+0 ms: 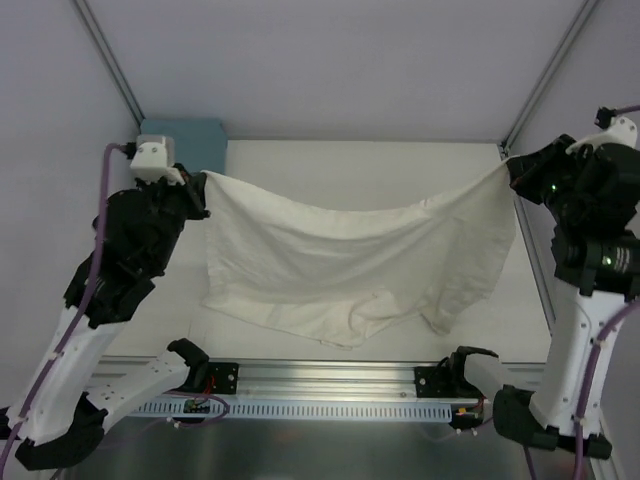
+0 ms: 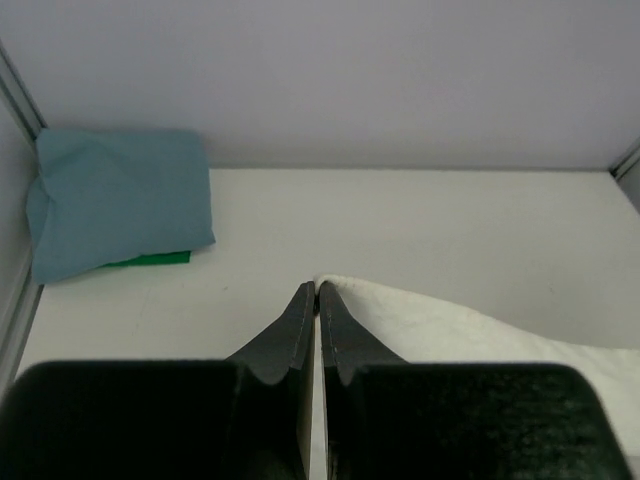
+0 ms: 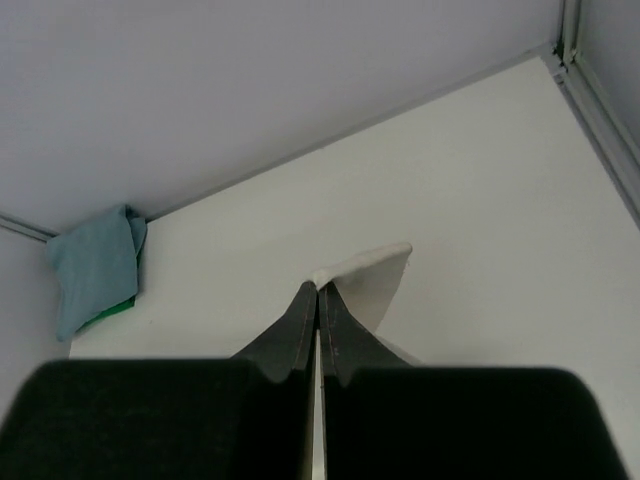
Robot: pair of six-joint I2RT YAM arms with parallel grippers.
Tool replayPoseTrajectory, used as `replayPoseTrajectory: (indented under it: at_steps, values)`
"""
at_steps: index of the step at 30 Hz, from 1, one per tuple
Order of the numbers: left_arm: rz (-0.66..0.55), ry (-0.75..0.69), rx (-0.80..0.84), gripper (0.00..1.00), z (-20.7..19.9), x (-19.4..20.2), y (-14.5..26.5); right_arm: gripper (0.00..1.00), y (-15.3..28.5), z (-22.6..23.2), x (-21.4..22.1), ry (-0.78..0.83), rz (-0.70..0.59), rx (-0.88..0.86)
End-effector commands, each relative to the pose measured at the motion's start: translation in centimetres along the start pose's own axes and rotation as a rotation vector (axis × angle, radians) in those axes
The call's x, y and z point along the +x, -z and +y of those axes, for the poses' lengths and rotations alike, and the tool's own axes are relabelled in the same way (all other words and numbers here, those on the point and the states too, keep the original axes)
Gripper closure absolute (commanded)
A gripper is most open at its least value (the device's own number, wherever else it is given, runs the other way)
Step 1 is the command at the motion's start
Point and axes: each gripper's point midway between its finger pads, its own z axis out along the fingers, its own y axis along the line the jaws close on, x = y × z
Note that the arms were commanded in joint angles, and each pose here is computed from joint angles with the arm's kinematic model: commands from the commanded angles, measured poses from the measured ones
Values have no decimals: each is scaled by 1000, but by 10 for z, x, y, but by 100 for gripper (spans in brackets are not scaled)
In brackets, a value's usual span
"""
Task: Fold and stack the t-shirts
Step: Flatten out the tshirt
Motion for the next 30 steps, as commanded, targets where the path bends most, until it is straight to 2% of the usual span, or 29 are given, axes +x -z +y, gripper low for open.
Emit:
replayPoseTrajectory:
  at_steps: [1, 4, 6, 7, 8, 10, 11, 13, 14, 16, 17, 19, 20, 22, 23, 24, 26, 27, 29, 30]
  values:
    - [64, -5, 43, 100, -26, 21, -46, 100, -70, 5, 5, -46, 74, -50]
    - [110, 30, 70, 100, -35, 33, -87, 100, -122, 3, 15, -65, 154, -61]
    - [128, 26, 69, 100, -40, 31, -117, 100, -142, 11, 2, -74, 153, -90]
    - [143, 24, 72, 100, -37, 31, -130, 100, -170, 4, 15, -90, 222, -82]
    - [151, 15, 72, 100, -41, 24, -153, 100, -174, 16, -10, -85, 173, -114]
    - [183, 1, 51, 100, -33, 20, -174, 100, -207, 12, -7, -111, 218, -113]
    - [156, 7, 53, 100, -35, 0, -190, 100, -200, 29, -41, -105, 136, -161]
    - [149, -20, 52, 100, -33, -16, -198, 100, -209, 30, -52, -120, 132, -172]
    - [90, -20, 61, 100, -36, -47, -198, 100, -199, 37, -68, -119, 92, -196]
    - [40, -28, 76, 100, -39, -75, -189, 100, -161, 48, -103, -124, -5, -250]
    - [-15, -19, 83, 100, -38, -97, -171, 100, -149, 50, -107, -128, -19, -260]
    - [-51, 3, 94, 100, -38, -114, -148, 100, -125, 47, -108, -128, -22, -258]
    - [-72, 19, 107, 100, -36, -125, -124, 100, -89, 59, -119, -105, -74, -285]
    - [-97, 64, 134, 100, -37, -134, -96, 100, -57, 67, -120, -93, -108, -301]
    - [-127, 82, 170, 100, -38, -142, -66, 100, -38, 73, -123, -85, -135, -313]
    - [-148, 96, 187, 100, -39, -147, -52, 100, 4, 87, -130, -67, -199, -348]
    - [-204, 132, 222, 100, -37, -162, -6, 100, 37, 94, -130, -67, -233, -363]
    - [-195, 137, 239, 100, -37, -161, 8, 100, 71, 103, -130, -54, -280, -387]
    - [-236, 156, 286, 100, -37, -172, 48, 100, 100, 108, -123, -52, -297, -400]
    - [-218, 158, 331, 100, -42, -169, 63, 100, 128, 114, -119, -43, -330, -419]
